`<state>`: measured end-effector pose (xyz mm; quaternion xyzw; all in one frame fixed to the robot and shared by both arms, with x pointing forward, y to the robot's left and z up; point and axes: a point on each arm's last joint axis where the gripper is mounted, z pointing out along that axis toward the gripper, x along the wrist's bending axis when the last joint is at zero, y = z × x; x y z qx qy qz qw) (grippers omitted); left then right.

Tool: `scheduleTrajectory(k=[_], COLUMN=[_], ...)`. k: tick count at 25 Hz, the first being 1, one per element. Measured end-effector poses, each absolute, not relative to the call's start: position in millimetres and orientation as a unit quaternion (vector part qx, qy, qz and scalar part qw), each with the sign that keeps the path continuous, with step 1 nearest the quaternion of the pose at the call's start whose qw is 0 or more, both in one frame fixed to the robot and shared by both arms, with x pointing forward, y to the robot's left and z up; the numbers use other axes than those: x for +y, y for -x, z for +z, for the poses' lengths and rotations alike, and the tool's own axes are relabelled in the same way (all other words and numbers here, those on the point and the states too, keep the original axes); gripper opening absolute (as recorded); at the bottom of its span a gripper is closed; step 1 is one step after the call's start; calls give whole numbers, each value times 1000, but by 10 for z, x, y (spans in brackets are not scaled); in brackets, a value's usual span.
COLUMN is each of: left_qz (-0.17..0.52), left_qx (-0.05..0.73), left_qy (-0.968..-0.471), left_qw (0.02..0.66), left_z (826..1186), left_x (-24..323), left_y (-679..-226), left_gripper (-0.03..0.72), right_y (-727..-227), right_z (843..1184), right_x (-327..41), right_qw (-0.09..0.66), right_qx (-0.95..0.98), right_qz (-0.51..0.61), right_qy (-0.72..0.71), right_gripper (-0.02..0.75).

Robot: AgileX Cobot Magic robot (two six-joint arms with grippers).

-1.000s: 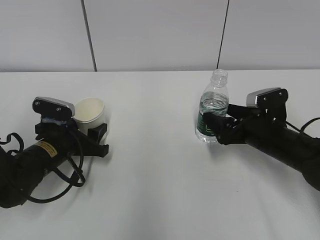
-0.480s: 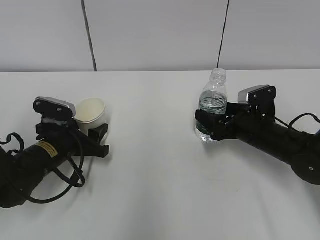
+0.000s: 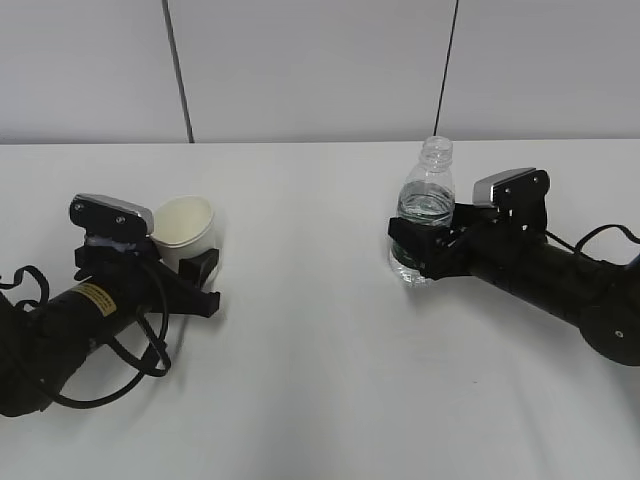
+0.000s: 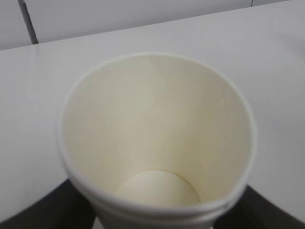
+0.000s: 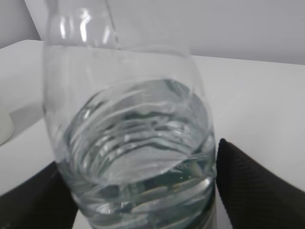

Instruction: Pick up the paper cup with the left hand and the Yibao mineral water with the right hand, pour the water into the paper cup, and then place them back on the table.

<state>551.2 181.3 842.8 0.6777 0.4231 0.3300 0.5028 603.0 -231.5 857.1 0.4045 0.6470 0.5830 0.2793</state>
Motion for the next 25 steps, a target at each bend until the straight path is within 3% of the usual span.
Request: scheduleTrajectory(k=[10, 25], left_qz=[315, 257], left_qx=[396, 351], left_qy=[-694, -720], left_qw=[512, 540], left_z=[8427, 8422], left_x=[1759, 1634], left_y=[-5486, -5404], left_gripper=[412, 412], right_y=[-6035, -6038], right_z=[8576, 8576], right_x=[-2310, -2314], right_qw=[279, 280], right_qx=[648, 647], right_qz=[584, 584], right_qy=[-401, -403], right_gripper=[500, 491])
